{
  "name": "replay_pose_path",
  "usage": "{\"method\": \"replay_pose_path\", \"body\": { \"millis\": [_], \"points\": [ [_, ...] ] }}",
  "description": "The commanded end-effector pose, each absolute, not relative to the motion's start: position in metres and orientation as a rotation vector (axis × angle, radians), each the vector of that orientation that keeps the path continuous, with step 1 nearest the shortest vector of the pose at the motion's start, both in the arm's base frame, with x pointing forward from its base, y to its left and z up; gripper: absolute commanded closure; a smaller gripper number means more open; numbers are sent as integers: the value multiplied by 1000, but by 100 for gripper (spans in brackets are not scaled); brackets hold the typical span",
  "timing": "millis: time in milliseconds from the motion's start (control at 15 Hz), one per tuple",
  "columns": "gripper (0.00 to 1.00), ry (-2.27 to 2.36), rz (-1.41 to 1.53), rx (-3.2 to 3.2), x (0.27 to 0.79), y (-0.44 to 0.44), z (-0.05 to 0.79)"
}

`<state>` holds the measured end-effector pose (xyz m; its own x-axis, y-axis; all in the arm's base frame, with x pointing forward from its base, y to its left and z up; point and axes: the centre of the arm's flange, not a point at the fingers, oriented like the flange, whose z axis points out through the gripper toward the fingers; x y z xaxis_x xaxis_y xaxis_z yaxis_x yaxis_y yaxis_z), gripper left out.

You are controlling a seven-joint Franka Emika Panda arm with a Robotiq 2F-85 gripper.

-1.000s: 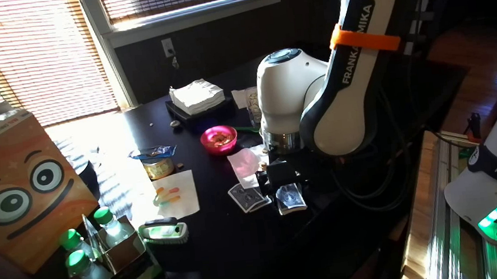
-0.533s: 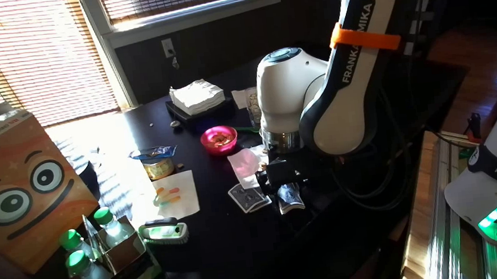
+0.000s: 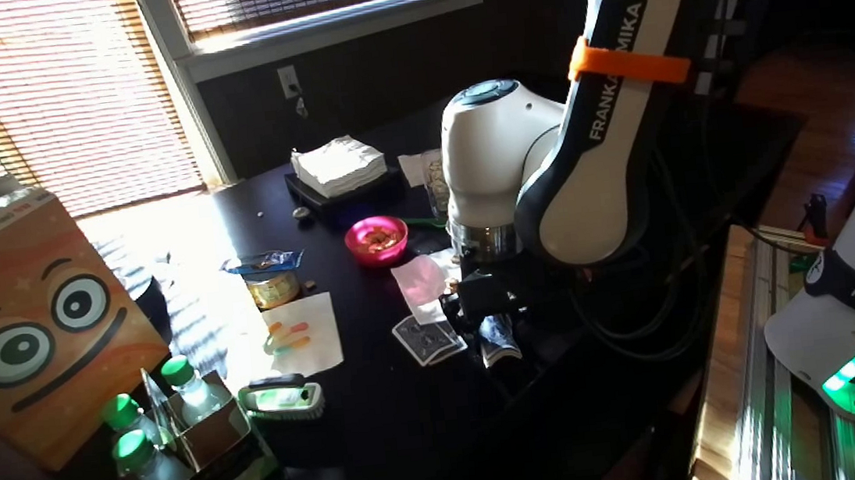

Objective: Pick up one card from the left pile of cards, put it on the pile in the middle, pick up the middle pile of cards and put them on the cards on the right

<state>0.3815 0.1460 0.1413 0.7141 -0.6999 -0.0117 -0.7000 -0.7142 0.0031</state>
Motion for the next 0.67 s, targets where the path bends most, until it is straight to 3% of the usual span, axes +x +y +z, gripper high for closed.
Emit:
{"method": "replay_pose_path", "body": {
  "millis": [0,600],
  "points": [
    [48,1181,14,-2919,378,144,142],
    [47,1175,-27,-2942,373,135,155]
  ]
}}
